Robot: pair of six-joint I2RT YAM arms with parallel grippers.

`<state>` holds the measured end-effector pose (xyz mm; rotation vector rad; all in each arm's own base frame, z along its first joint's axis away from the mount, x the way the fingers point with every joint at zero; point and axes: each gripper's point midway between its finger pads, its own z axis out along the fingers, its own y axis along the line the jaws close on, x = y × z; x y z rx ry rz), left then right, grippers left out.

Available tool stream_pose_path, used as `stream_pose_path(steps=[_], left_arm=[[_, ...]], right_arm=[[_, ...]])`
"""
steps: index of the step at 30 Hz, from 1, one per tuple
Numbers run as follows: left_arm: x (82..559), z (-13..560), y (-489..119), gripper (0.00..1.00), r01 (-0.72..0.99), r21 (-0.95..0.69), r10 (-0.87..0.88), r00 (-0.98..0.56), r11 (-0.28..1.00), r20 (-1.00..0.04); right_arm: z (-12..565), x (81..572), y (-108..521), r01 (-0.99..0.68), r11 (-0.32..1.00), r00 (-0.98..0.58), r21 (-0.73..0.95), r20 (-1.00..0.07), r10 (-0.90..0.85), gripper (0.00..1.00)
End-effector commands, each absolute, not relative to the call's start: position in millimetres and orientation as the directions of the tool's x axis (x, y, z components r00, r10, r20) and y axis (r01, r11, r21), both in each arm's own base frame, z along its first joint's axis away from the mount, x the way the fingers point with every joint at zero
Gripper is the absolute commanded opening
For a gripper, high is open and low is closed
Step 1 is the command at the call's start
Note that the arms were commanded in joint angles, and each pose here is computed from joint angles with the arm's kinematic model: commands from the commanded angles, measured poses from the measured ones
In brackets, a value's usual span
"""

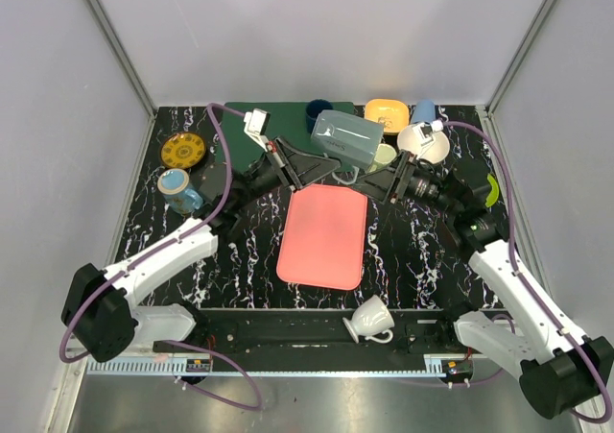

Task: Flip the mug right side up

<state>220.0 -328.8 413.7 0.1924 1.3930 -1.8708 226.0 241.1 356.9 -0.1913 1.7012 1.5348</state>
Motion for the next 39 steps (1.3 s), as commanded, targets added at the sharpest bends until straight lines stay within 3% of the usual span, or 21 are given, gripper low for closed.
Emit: stream_pose_path(steps=[1,12,19,25,30,33,36,39], left_arm=[[241.0,452.7,-319.9,0.0,0.733,-0.677,-0.61,-0.564,-0.061,-0.556],[237.3,447.7,-337.4,0.0,0.722,-0.685,-0.561,-0.609,-0.1,-0.56],[216.3,451.6,-337.0,0.0,0.73,-0.662,-0.543,-0.629,-0.169,-0.556],[209.3,452.7,-337.3,0.0,0.727,-0.658,-0.532,-0.642,-0.196,-0.552],[199.9,441.5,-344.6,0.0,0.711,-0.67,-0.502,-0.669,-0.216,-0.548],[195.2,437.8,-346.1,0.0,0.703,-0.673,-0.487,-0.682,-0.23,-0.546],[190.8,433.8,-348.2,0.0,0.698,-0.675,-0.473,-0.691,-0.239,-0.547],[187.0,430.3,-350.1,0.0,0.693,-0.678,-0.46,-0.699,-0.247,-0.547]], right_arm=[[387.3,199.5,245.4,-0.72,0.185,-0.607,0.669,-0.736,0.3,0.73],[402.2,205.2,245.5,-0.754,0.191,-0.559,0.629,-0.766,0.316,0.76],[388.5,227.9,251.9,-0.705,0.211,-0.597,0.677,-0.727,0.339,0.68],[396.7,231.4,252.3,-0.717,0.19,-0.577,0.67,-0.724,0.377,0.67],[406.5,235.8,253.0,-0.735,0.175,-0.553,0.655,-0.728,0.406,0.47],[411.4,236.0,251.7,-0.747,0.166,-0.533,0.644,-0.729,0.429,0.41],[417.9,235.4,250.3,-0.763,0.146,-0.511,0.63,-0.725,0.462,0.41],[420.9,234.5,250.2,-0.769,0.121,-0.508,0.628,-0.715,0.48,0.51]])
